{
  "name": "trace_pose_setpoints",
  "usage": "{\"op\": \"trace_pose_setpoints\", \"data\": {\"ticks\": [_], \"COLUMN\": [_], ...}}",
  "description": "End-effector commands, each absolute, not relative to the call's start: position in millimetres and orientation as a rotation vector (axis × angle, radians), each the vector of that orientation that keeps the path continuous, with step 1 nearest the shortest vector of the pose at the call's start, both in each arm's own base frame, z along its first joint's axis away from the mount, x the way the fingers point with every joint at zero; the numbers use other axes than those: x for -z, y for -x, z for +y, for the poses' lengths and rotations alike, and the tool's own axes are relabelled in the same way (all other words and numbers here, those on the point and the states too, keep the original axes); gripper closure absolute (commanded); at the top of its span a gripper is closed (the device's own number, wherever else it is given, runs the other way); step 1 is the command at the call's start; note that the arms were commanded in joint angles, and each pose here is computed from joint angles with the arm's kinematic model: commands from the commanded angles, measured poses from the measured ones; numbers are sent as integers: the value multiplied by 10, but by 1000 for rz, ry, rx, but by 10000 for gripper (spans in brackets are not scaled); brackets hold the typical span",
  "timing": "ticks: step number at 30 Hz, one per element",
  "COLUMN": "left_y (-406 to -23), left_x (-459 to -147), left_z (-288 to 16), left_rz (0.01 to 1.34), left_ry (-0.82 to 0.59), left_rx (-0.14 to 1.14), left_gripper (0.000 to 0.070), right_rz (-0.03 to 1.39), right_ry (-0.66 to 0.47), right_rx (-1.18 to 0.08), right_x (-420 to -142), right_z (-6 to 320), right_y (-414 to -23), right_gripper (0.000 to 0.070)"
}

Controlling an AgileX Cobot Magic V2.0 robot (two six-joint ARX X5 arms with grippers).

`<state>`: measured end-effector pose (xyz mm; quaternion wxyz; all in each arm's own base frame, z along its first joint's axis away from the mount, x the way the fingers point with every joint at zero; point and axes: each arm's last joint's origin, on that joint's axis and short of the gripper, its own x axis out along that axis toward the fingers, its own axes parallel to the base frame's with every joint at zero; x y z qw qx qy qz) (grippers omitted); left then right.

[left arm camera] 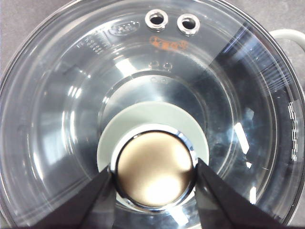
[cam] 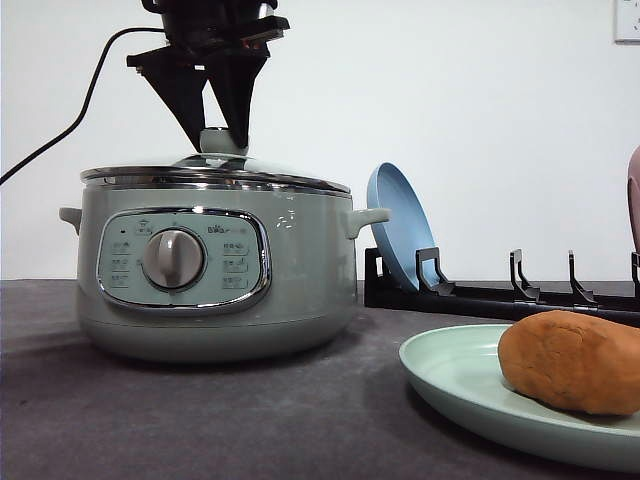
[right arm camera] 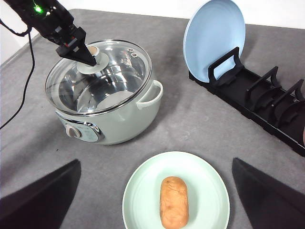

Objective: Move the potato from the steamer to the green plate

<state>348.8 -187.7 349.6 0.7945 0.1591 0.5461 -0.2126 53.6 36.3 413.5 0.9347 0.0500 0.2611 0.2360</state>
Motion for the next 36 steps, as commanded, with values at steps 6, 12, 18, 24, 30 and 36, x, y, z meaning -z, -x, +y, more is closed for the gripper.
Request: {"op": "trace_pose_setpoints", "data": {"ticks": [6,12,18,24,30,36], "left_y": [-3587,-3600,-3589,-3558,-3402,-3064], "left_x": [-3252,-3252,-3248,-3319,-3643,-4112], "left_z": [-2005,-1993,-1993,-1975,-1849,-1644], "left_rz": [1246,1243,1255,1242,1149,1025], "left_ry": [-330,-326,-324,-292,-263,-226], "left_rx": [582,578,574,555,552,552], "left_gripper": [684,684,668,179,0,0], "right_rz": [516,516,516,516,516,516], "right_ry": [-106,-106,-106,-106,-106,-106], "right_rx": [-489,-490,-489,-489,-489,-489], "right_x": [-4181,-4180,-4180,-4181,-4181,-4181], "right_z": [360,359,359,359,360,359], "right_y": [-527,-526,-526,-526,-527,-526], "right_gripper": [57,57,57,57,57,57]}}
